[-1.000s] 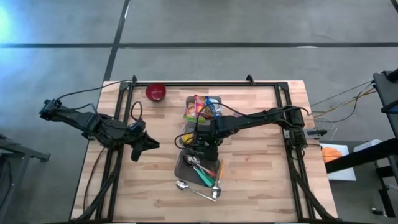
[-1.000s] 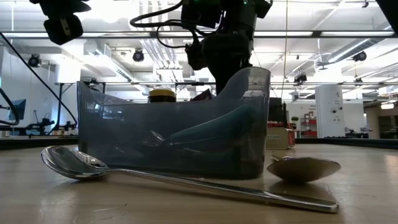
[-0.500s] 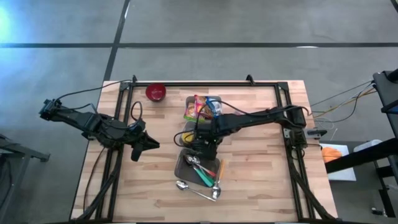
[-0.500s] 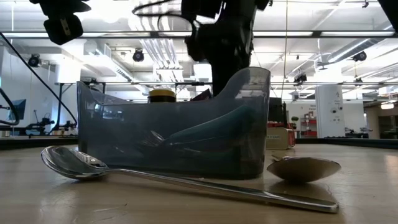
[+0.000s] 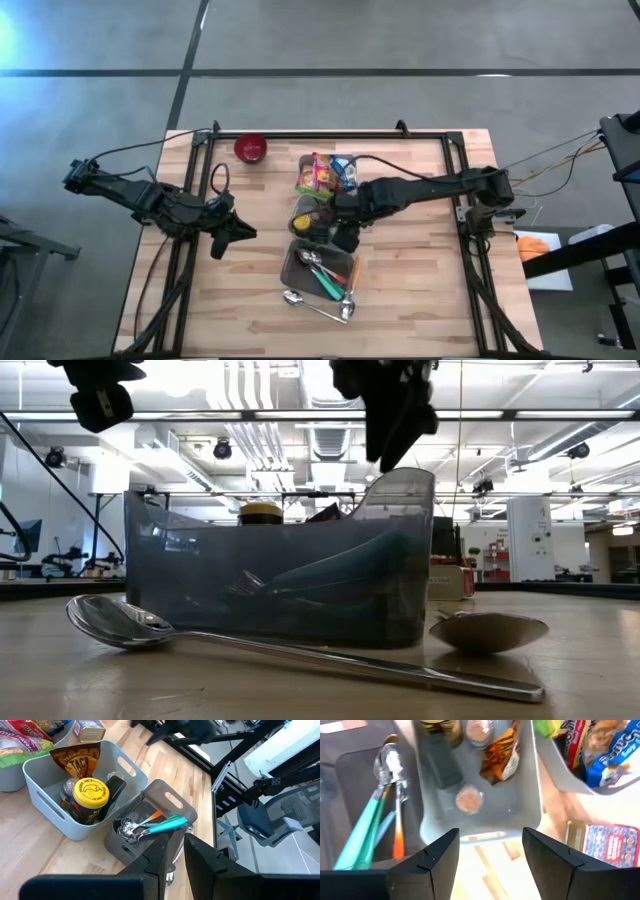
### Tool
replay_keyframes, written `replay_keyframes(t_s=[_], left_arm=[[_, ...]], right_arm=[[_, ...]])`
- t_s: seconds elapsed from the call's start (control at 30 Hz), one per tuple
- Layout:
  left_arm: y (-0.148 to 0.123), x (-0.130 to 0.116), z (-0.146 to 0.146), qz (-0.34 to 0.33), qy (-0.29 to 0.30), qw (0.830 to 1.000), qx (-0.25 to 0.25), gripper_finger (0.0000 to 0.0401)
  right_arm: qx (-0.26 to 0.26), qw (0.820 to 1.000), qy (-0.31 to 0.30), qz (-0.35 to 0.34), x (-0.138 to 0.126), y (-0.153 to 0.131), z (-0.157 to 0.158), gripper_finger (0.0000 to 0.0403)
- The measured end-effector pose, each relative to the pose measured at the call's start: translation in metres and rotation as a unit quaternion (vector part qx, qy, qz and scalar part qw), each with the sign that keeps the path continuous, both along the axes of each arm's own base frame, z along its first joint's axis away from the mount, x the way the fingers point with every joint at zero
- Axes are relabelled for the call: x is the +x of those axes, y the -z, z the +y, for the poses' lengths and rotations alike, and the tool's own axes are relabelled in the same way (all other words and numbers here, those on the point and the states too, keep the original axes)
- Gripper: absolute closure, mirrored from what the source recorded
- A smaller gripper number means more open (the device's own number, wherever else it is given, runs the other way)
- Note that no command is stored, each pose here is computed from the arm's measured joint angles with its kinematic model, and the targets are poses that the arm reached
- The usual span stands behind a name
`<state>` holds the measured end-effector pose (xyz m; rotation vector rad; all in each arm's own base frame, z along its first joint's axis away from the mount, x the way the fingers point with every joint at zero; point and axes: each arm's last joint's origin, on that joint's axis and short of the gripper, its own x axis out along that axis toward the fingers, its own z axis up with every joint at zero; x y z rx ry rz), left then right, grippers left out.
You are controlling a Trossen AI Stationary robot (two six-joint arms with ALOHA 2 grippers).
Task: Pick & Place Food Item
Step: Put the light orange spoon into the black bin
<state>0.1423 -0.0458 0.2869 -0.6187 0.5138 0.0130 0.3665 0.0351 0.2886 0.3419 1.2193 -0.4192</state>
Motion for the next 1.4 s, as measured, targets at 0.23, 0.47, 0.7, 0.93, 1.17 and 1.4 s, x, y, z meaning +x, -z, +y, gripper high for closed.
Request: replay_keyframes(t_s=[0.23, 0.47, 0.7, 0.93, 1.17, 1.4], left_arm=[[0.000, 0.000, 0.000, 0.003, 0.000, 1.000, 0.001, 0.0334], [0.001, 0.000, 0.000, 0.003, 0.000, 1.000, 0.001, 0.0334], [0.001, -0.001, 0.000, 0.005, 0.000, 1.000, 0.002, 0.0334], [0.001, -0.001, 0.000, 0.005, 0.000, 1.000, 0.002, 0.0334], [0.001, -0.001, 0.000, 0.005, 0.000, 1.000, 0.002, 0.0334], [0.001, -0.001, 0.000, 0.006, 0.000, 1.000, 0.002, 0.0334]], right_arm=[[0.029, 0.999, -0.014, -0.008, -0.006, -0.005, 0.021, 0.0188], [0.057, 0.998, -0.031, -0.006, -0.011, 0.000, 0.059, 0.0188], [0.094, 0.993, 0.076, -0.014, -0.025, 0.003, 0.100, 0.0188], [0.143, 0.955, 0.260, -0.002, -0.040, 0.026, 0.125, 0.0188], [0.162, 0.918, 0.361, 0.004, -0.043, 0.051, 0.146, 0.0188], [0.156, 0.891, 0.426, 0.013, -0.035, 0.079, 0.152, 0.0188]])
